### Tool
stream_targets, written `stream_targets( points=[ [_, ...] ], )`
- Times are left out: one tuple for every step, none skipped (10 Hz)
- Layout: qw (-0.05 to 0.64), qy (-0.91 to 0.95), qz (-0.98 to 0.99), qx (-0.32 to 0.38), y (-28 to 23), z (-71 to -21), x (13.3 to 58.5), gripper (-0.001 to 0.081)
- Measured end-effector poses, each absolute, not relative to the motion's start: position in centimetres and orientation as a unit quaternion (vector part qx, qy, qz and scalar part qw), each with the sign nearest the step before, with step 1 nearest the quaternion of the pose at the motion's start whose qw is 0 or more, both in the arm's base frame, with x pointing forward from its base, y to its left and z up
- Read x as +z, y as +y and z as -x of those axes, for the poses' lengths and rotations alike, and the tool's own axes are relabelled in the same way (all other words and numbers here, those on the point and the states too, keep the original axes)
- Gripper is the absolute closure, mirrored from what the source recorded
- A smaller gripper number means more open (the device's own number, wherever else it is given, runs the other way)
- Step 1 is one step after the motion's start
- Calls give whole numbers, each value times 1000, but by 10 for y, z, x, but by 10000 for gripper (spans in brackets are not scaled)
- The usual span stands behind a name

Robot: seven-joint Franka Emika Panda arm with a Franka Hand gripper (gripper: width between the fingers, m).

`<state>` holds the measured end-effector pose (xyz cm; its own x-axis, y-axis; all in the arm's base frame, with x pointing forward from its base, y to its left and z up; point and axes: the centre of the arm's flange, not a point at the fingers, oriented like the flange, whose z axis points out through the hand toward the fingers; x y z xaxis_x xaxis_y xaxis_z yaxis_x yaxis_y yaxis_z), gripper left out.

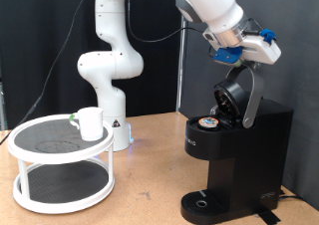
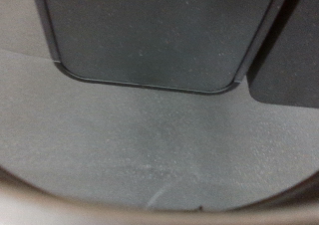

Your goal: Make a cup of coffee with the keurig machine

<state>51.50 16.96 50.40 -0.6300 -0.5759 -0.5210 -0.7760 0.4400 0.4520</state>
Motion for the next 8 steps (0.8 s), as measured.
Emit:
stream_targets(
  points=[
    [161,838,402,333,165,-515,506,801],
    [181,841,395,323,160,-515,508,801],
    [199,844,387,314,154,-516,510,801],
    [212,846,380,307,146,-518,513,801],
    [218,848,376,305,136,-520,515,801],
    [219,849,371,306,127,-522,515,801],
    [214,850,368,310,119,-522,514,801],
    [206,850,368,316,112,-521,512,801]
  ],
)
